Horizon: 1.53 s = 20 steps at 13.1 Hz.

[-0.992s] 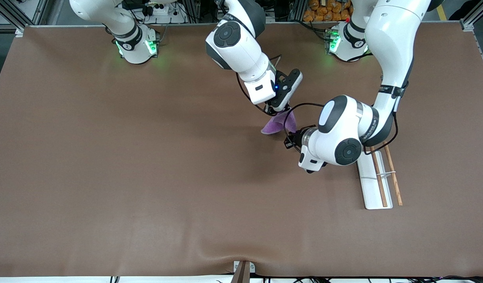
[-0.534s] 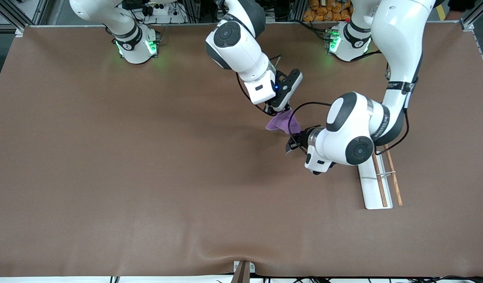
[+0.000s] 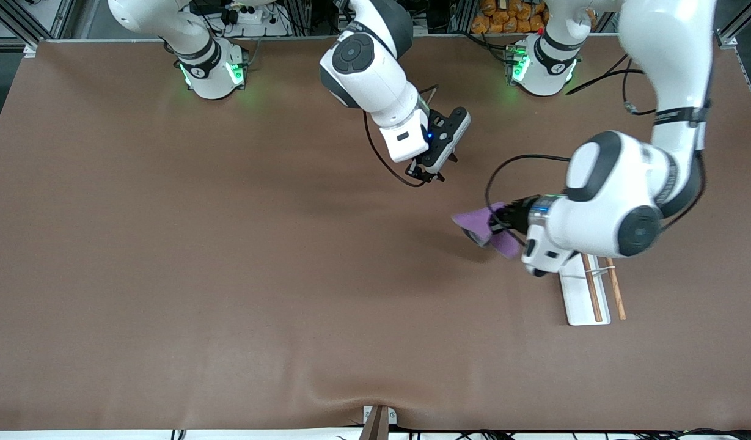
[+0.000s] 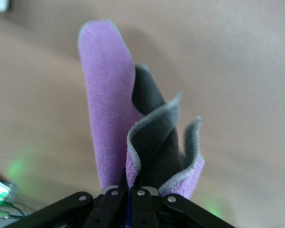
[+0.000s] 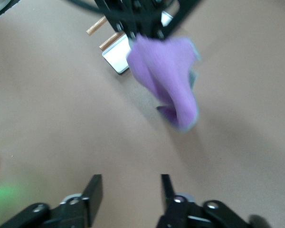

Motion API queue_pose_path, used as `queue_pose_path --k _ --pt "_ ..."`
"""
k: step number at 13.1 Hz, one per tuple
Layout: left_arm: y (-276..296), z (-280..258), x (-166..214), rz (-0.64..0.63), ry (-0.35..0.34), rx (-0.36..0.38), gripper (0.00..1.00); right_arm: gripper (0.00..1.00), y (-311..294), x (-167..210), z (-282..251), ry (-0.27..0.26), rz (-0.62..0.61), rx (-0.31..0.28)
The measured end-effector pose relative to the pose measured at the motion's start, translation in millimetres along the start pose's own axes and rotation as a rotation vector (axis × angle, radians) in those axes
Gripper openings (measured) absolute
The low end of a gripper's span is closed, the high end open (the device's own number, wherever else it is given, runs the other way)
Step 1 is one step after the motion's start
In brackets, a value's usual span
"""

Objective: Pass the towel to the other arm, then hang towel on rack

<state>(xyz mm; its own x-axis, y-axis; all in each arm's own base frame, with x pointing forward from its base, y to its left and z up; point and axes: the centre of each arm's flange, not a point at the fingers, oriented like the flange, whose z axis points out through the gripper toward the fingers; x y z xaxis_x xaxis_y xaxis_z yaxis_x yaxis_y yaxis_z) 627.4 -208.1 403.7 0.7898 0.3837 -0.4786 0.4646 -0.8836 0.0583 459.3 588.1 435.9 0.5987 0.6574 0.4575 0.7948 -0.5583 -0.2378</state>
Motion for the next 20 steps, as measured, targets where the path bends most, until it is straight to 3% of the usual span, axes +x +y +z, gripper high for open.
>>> queue_pose_path --k 3,4,11,16,20 --pt "-43 -20 31 0.086 0.044 0.032 0.03 0.97 0 0 0 0.0 0.0 0.0" --pt "-56 -24 40 0.119 0.059 0.049 0.03 1.0 0 0 0 0.0 0.0 0.0" --pt "-160 -40 114 0.234 0.072 0.052 0.03 1.0 29 0 -6 -0.012 0.038 -0.018" --pt "-205 -54 150 0.288 0.167 -0.001 0.03 1.0 191 -25 -74 -0.134 0.252 -0.063" --pt "-238 -60 173 0.327 0.224 -0.025 0.03 1.0 317 -85 -166 -0.25 0.457 -0.064"
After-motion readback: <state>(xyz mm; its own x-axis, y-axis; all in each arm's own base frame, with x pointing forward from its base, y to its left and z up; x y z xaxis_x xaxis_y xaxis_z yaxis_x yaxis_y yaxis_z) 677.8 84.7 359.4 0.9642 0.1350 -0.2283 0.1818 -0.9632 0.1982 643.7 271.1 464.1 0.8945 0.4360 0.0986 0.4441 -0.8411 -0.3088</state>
